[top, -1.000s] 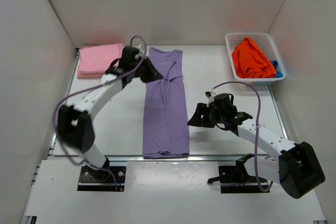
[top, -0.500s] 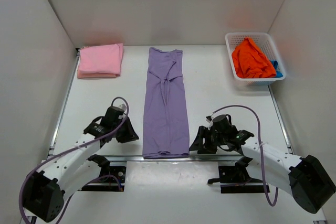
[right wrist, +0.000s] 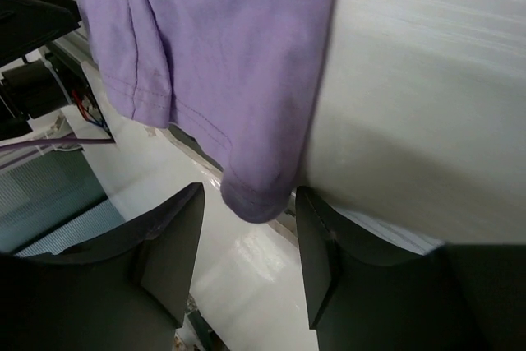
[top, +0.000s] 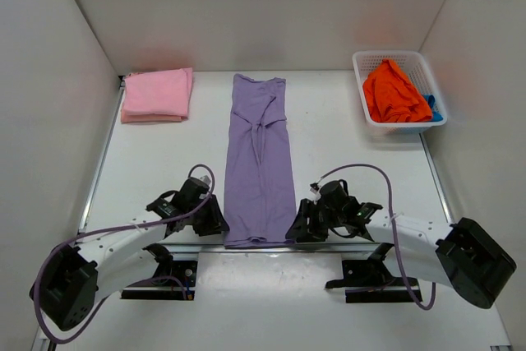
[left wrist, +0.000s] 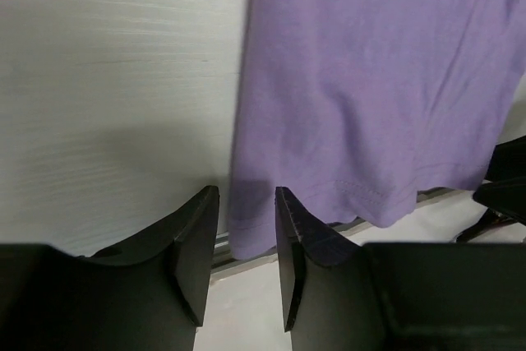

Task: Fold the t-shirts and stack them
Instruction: Grab the bottom of the folded rectangular tshirt with both arms

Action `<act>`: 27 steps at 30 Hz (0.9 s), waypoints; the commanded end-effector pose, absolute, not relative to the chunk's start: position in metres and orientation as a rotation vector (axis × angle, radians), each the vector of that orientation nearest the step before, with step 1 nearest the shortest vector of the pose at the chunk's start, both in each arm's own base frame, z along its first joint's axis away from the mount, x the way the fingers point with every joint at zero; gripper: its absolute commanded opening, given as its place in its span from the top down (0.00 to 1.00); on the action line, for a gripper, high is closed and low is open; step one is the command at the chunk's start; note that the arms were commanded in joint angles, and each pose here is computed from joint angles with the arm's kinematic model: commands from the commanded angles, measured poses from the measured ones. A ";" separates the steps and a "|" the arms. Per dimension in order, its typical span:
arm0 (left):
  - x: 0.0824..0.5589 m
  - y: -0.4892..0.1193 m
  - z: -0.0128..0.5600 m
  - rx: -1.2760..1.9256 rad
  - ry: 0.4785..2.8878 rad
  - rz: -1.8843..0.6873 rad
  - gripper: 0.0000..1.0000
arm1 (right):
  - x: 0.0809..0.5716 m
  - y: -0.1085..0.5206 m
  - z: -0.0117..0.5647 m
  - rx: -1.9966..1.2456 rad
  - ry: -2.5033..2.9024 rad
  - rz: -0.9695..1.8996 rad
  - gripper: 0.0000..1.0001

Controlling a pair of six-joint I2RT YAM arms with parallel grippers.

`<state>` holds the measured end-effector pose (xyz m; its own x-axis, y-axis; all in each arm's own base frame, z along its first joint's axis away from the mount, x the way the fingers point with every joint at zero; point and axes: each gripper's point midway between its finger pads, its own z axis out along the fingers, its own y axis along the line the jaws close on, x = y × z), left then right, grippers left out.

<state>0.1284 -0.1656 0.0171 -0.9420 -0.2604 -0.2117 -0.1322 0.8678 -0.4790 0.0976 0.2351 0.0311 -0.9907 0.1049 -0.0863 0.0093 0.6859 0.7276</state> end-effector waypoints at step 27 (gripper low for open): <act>0.148 -0.177 0.070 -0.109 2.795 -0.752 1.00 | 0.119 0.258 0.103 -0.063 2.725 1.422 1.00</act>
